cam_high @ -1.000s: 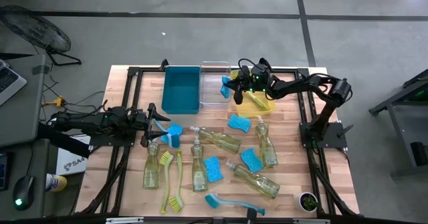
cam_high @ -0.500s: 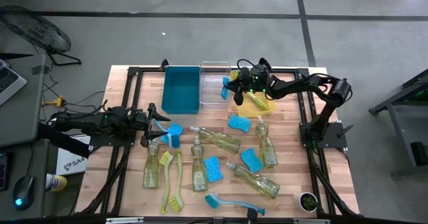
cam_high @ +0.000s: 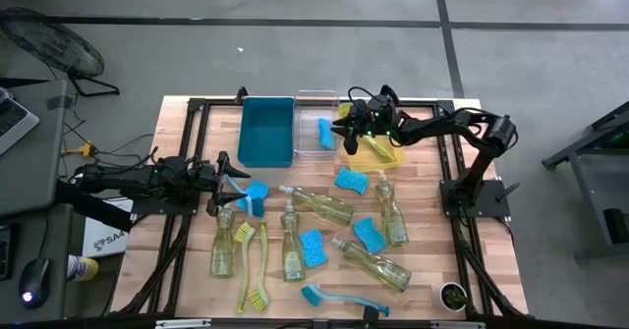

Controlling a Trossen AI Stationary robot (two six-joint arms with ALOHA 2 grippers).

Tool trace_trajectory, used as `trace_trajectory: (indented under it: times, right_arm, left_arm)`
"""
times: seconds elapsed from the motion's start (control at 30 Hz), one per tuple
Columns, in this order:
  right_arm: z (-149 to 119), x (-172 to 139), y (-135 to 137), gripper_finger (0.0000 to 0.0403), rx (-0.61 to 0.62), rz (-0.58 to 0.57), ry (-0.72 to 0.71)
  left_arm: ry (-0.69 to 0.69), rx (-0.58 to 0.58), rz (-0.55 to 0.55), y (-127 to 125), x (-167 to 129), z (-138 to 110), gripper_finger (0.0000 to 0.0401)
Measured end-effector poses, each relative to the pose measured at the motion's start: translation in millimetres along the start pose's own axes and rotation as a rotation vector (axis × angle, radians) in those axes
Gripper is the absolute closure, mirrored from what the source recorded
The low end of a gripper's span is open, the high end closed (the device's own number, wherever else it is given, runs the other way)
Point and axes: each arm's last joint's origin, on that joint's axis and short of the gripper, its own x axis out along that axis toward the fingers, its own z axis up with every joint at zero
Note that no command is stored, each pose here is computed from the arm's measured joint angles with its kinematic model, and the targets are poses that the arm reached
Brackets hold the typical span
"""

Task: Pick & Place Kitchen Sink Supplies
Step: Put the blue sponge into the transparent bin

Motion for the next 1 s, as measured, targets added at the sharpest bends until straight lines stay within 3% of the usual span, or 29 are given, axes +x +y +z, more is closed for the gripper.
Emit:
trace_trajectory:
  times: [0.33,0.67,1.0]
  right_arm:
    - [4,-1,0,0.0292,-0.017,0.001,-0.024]
    - [32,-22,9,0.0292,-0.029,0.007,-0.093]
    - [40,-46,43,0.0292,-0.001,0.08,0.07]
  left_arm:
    - [0.001,0.0,0.0,0,0,0,0.0137]
    - [0.0,0.0,0.0,0,0,0,0.0137]
    - [0.0,0.0,0.0,0,0,0,0.0137]
